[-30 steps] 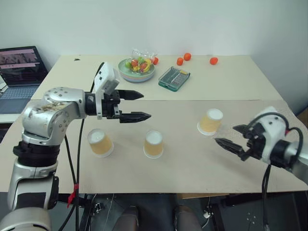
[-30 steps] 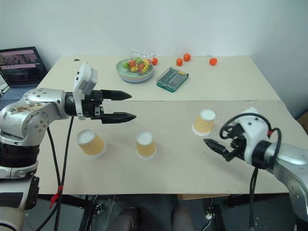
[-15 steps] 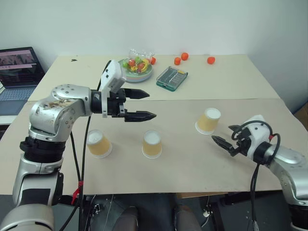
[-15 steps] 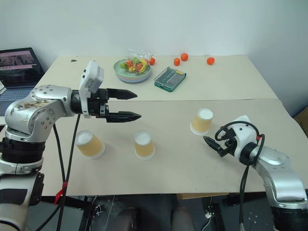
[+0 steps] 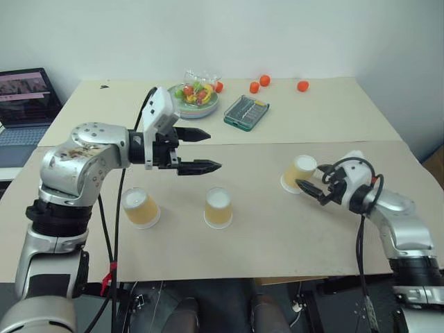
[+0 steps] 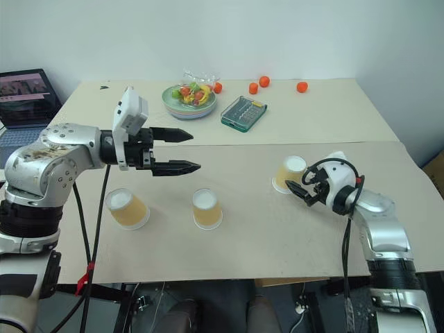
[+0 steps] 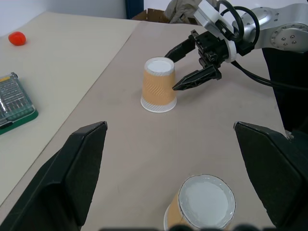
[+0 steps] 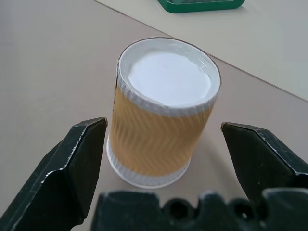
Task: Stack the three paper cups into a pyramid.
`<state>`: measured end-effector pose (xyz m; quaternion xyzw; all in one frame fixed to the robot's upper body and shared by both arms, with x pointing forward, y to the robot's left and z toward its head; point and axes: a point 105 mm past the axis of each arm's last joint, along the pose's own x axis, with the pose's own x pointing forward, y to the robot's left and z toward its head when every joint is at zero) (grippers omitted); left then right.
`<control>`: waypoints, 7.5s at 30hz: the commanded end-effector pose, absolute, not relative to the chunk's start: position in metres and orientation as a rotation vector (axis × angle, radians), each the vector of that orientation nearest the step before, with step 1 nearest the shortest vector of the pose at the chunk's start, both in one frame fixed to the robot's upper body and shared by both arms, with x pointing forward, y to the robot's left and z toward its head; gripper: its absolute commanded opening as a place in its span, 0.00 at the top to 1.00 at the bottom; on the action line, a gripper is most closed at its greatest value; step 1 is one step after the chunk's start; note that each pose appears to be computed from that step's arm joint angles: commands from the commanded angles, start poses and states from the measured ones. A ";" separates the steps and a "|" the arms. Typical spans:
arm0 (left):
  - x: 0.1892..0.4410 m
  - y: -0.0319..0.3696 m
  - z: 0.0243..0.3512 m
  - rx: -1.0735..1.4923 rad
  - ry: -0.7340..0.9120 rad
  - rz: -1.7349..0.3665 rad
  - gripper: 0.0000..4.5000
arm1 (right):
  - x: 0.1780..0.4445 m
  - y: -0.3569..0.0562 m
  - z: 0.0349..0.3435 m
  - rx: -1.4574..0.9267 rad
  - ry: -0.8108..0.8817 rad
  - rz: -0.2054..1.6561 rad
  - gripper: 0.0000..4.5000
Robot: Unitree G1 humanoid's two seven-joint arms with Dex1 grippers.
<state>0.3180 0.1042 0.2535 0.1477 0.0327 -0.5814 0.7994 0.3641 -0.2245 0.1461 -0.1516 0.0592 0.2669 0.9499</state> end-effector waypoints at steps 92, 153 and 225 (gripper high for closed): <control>0.315 0.097 0.261 0.334 0.019 -1.264 0.00 | 0.277 -0.087 0.214 -0.330 0.075 1.040 0.00; 0.274 0.227 0.182 0.099 0.051 -0.561 0.00 | 0.314 -0.132 0.230 -0.432 0.108 1.099 0.00; 0.310 0.036 0.268 0.263 0.023 -1.370 0.43 | 0.230 -0.179 0.205 -0.366 0.258 0.959 0.00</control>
